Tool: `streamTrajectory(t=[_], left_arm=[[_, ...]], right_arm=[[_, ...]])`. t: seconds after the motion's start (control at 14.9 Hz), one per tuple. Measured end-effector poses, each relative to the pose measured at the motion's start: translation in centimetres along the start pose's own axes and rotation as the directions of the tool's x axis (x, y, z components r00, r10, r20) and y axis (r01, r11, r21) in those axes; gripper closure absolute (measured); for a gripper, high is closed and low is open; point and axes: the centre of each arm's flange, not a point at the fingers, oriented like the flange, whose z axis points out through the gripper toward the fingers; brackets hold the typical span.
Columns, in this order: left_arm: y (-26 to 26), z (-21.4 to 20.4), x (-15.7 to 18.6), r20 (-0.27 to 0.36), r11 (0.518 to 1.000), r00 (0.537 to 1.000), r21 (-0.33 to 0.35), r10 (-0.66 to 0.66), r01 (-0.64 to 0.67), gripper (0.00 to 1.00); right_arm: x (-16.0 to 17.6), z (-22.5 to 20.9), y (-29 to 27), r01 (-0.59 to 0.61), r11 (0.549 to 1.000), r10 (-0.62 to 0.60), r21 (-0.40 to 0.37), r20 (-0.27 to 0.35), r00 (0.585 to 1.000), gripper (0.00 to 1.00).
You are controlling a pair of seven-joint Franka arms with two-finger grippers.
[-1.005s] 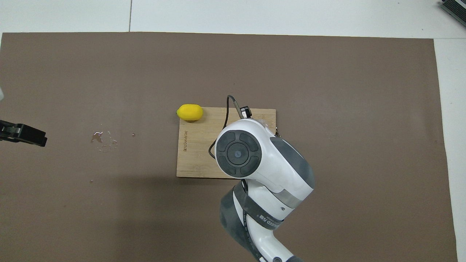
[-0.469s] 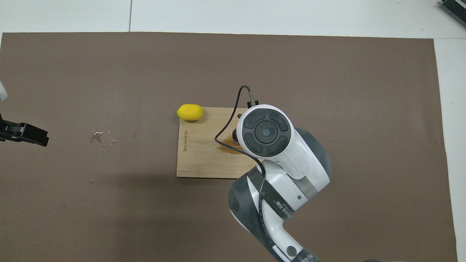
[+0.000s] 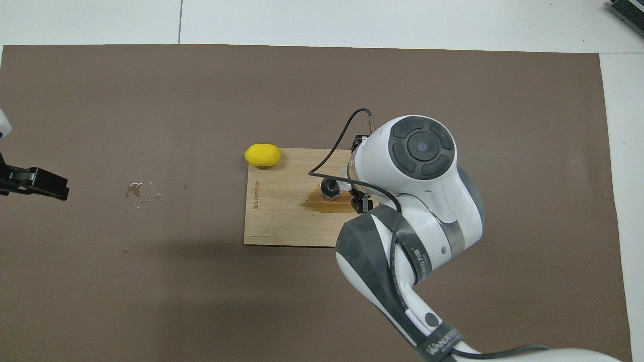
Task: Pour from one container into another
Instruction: 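Carry the clear cup back off the board with the right gripper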
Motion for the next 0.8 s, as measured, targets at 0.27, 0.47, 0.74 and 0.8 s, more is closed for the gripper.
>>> streamTrajectory(t=[0.27,0.47,0.74,0.8], left_arm=[[0.2,0.0,0.0,-0.001,1.000,1.000,0.001,0.002,-0.002,0.00],[0.4,0.0,0.1,-0.003,1.000,1.000,0.001,-0.030,0.030,0.00],[0.5,-0.1,0.1,-0.007,0.999,0.999,0.002,-0.050,0.050,0.00],[0.6,-0.1,0.2,-0.007,0.999,0.999,0.002,-0.050,0.050,0.00]], right_arm=[[4.6,0.5,-2.1,-0.052,0.996,0.061,-0.071,0.124,0.990,0.49],[10.7,1.9,-3.7,-0.066,0.991,0.092,-0.119,0.227,0.969,0.49],[19.9,3.6,-4.8,-0.091,0.986,0.136,-0.137,0.372,0.918,0.49],[22.0,4.2,-4.8,-0.086,0.987,0.133,-0.134,0.403,0.905,0.49]])
